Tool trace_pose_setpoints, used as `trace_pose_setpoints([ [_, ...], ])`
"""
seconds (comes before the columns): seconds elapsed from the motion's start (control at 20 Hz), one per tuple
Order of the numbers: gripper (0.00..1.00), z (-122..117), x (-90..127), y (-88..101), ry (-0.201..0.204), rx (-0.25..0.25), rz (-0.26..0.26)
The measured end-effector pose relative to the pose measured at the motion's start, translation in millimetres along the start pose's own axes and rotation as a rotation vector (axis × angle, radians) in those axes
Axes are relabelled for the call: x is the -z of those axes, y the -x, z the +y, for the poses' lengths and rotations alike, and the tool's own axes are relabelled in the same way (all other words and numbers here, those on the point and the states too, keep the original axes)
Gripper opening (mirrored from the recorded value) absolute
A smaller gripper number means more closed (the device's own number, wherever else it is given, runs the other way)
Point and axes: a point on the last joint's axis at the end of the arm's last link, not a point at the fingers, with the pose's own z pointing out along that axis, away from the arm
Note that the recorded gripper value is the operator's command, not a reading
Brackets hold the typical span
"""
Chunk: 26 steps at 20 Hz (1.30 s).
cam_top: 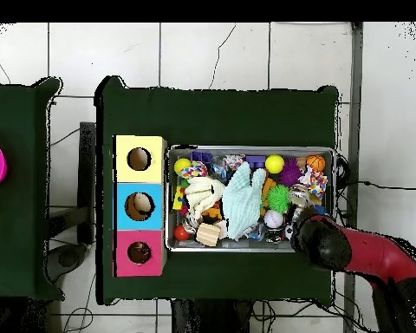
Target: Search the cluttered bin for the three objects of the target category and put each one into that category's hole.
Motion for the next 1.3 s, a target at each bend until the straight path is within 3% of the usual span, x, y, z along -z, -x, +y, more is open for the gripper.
trace_pose_setpoints([
  [0.45,1.00,-1.6,17.1,12.1,-0.021,0.011,-0.028],
  [1.3,1.00,14.0,-5.2,-7.9,0.001,0.023,0.027],
])
